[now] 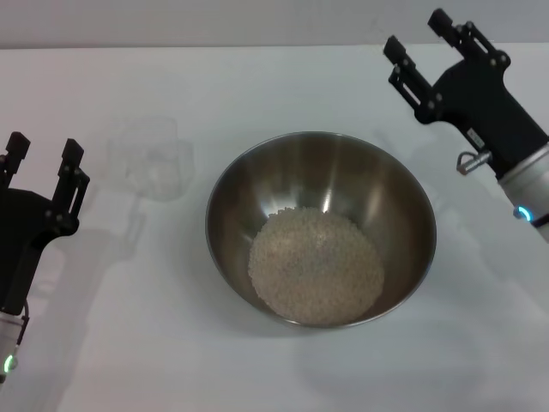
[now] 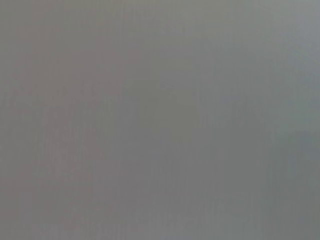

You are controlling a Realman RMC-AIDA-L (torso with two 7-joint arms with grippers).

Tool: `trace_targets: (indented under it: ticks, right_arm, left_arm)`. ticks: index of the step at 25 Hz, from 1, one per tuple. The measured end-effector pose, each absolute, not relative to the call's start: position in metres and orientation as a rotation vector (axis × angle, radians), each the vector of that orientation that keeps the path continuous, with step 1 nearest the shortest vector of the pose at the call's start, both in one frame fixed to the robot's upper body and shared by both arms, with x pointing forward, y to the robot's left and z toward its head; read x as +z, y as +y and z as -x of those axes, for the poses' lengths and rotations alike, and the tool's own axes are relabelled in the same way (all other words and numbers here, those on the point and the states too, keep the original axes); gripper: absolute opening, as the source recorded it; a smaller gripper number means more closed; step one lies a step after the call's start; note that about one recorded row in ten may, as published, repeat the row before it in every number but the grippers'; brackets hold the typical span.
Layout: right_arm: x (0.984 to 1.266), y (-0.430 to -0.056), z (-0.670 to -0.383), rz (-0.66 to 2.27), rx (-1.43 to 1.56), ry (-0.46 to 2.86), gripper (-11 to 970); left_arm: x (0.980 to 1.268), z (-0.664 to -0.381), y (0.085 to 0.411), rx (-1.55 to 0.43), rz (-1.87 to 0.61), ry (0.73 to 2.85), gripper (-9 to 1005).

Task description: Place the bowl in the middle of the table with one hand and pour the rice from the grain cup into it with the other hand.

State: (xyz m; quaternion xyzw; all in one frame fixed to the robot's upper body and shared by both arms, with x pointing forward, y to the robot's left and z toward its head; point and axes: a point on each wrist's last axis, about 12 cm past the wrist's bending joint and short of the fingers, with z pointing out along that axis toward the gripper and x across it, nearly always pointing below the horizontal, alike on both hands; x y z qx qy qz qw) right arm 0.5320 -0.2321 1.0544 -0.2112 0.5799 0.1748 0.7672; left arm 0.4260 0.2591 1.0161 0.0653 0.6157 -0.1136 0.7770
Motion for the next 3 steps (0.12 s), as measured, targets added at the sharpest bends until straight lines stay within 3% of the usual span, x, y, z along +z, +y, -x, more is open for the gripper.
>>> trace_targets:
  ticks: [3]
  right_arm:
    - [1.0582, -0.2304, -0.5391, 0.459, 0.373, 1.254, 627]
  left_arm:
    - [1.0181, -0.4291, 0.2585, -0.248, -0.139, 1.32, 616]
